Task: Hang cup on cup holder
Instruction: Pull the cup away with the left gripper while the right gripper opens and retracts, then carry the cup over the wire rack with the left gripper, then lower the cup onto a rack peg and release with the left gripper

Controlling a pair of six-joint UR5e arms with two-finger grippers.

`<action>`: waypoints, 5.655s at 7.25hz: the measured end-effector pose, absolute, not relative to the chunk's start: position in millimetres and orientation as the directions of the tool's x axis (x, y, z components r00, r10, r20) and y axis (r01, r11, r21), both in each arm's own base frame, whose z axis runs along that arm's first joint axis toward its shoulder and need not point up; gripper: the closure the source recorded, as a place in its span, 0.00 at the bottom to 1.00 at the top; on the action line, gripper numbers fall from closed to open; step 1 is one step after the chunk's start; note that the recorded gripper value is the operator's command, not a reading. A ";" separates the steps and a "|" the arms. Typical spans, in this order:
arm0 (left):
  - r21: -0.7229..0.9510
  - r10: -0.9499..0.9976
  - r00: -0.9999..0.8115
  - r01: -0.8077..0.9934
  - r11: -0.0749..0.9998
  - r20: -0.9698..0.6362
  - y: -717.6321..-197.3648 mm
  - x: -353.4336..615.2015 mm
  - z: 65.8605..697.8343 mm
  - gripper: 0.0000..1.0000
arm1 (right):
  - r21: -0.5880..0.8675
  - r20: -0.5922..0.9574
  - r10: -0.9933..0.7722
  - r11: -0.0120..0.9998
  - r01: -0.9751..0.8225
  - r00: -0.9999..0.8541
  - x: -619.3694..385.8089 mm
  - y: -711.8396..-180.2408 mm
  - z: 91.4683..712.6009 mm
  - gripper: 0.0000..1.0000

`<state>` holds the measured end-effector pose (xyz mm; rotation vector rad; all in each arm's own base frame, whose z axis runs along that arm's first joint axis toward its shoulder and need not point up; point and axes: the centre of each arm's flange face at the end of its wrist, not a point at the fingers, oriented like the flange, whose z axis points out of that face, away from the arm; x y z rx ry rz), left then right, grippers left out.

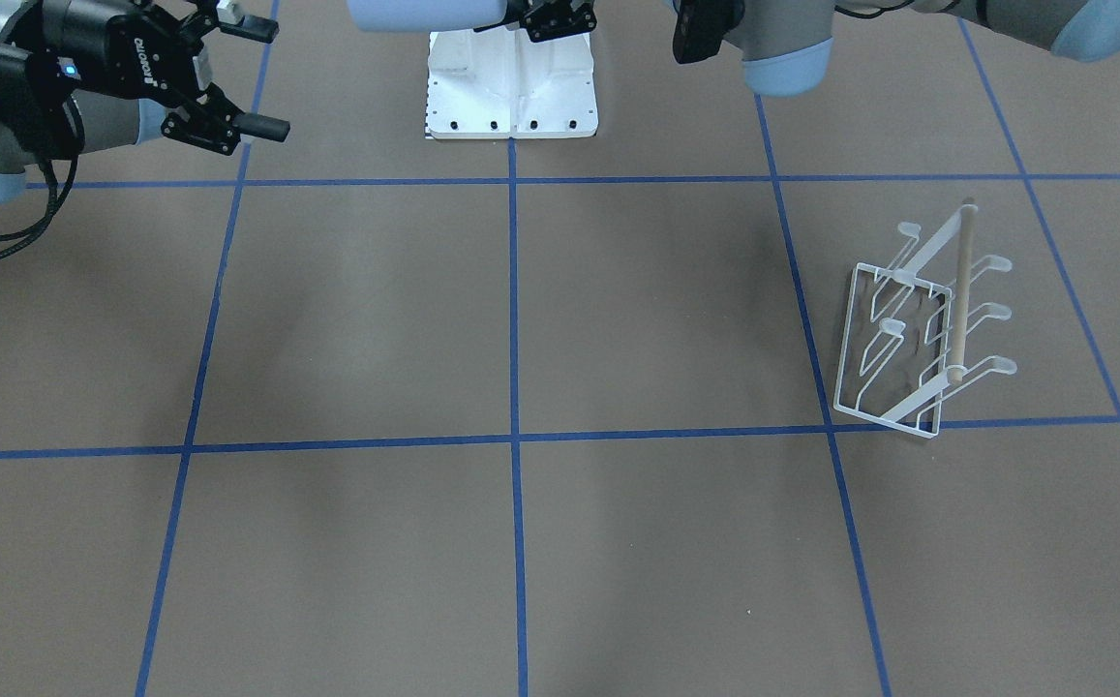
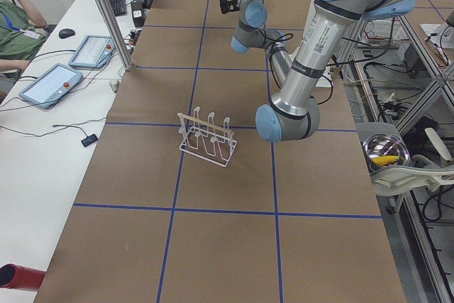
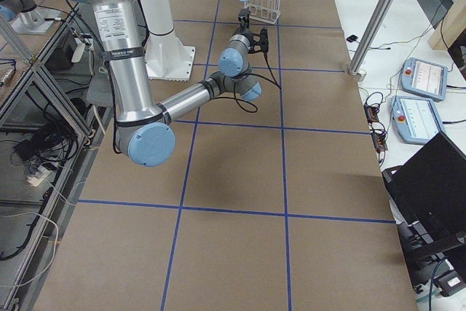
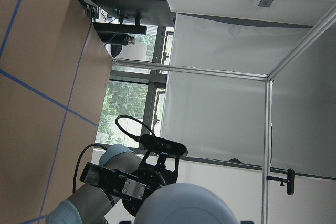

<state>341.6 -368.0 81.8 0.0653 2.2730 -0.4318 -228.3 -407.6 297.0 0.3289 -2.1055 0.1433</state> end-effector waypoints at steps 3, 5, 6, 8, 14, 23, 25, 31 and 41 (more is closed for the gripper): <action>-0.255 -0.034 -0.548 0.332 0.908 -0.836 -412.9 305.9 123.2 1.00 | 0.189 0.965 -0.250 0.874 -0.447 -0.080 -159.5 -497.7 351.5 0.00; -0.149 0.014 -0.336 0.453 0.879 -0.942 -447.3 286.0 134.1 1.00 | 0.367 0.925 -0.274 0.826 -0.427 0.265 -123.2 -544.3 391.7 0.00; -0.075 0.039 -0.209 0.509 0.858 -0.977 -463.8 275.5 138.8 1.00 | 0.395 0.891 -0.250 0.838 -0.375 0.379 -101.6 -557.4 417.0 0.00; 0.076 0.059 0.047 0.570 0.818 -0.997 -498.1 251.0 155.3 1.00 | 0.379 0.828 -0.213 0.894 -0.238 0.519 -61.1 -571.1 460.9 0.00; 0.343 0.089 0.595 0.329 0.880 -0.799 -519.2 143.6 229.4 1.00 | 0.097 0.651 -0.165 0.986 0.135 0.741 9.3 -559.6 560.0 0.00; 0.217 0.022 0.677 0.205 0.954 -0.736 -528.4 183.1 306.3 1.00 | 0.051 0.650 -0.153 0.986 0.157 0.745 14.9 -555.3 572.4 0.00; 0.202 0.023 0.684 0.183 0.962 -0.729 -527.5 195.9 316.1 1.00 | 0.051 0.650 -0.152 0.986 0.156 0.745 14.8 -555.8 571.8 0.00; 0.152 0.016 0.711 0.128 0.980 -0.703 -523.7 226.7 354.1 1.00 | 0.052 0.655 -0.152 0.986 0.157 0.740 14.3 -556.0 571.1 0.00; 0.215 0.109 0.744 0.048 0.976 -0.659 -523.0 183.4 383.1 0.01 | 0.035 0.670 -0.117 0.991 0.126 0.733 29.9 -549.8 579.3 0.00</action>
